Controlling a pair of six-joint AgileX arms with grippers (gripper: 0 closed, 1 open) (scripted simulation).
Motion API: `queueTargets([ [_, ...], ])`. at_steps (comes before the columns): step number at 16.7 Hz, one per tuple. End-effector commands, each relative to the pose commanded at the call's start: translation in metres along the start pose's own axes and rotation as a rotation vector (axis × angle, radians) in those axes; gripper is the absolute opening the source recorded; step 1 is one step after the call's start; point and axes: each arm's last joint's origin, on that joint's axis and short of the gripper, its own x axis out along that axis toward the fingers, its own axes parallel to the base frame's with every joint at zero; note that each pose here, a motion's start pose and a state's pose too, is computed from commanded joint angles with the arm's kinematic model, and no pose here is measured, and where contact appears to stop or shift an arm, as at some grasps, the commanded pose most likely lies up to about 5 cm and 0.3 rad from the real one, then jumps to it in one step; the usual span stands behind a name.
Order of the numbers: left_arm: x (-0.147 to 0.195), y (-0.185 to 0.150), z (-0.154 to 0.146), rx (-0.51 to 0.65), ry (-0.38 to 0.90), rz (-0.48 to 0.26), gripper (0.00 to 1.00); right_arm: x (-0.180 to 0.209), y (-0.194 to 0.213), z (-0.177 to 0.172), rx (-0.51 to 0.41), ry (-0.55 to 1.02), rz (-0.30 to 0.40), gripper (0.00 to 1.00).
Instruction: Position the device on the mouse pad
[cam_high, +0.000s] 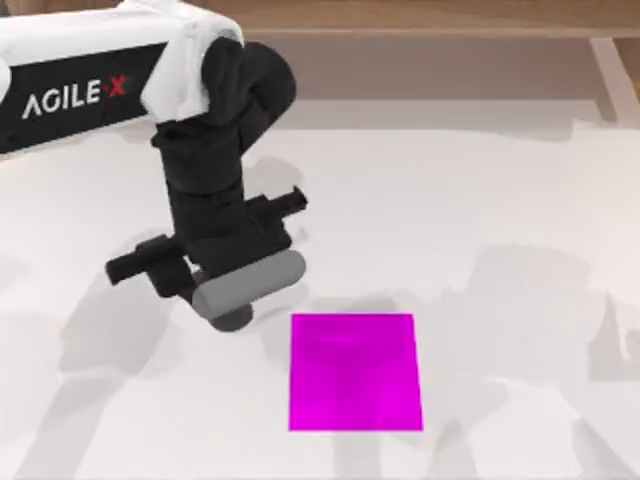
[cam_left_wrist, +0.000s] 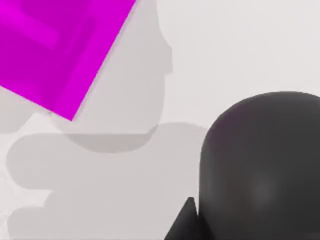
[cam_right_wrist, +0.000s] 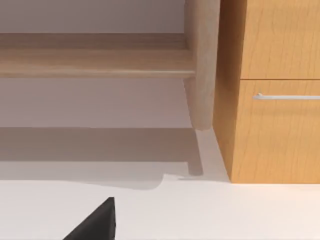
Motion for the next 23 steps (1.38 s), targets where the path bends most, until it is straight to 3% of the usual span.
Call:
queueTargets([
  [4, 0.0, 0.051, 0.07, 0.373, 0.052, 0.022, 0.0, 0.0, 0.0, 0.0, 0.0, 0.0, 0.0, 1.0],
  [7, -0.004, 0.069, 0.099, 0.522, 0.095, 0.047, 0.0, 0.0, 0.0, 0.0, 0.0, 0.0, 0.0, 1.0],
  [15, -0.005, 0.07, 0.102, 0.544, 0.096, 0.051, 0.0, 0.0, 0.0, 0.0, 0.0, 0.0, 0.0, 1.0],
  [23, 0.023, 0.067, 0.102, 0.541, -0.025, 0.022, 0.0, 0.0, 0.0, 0.0, 0.0, 0.0, 0.0, 1.0],
])
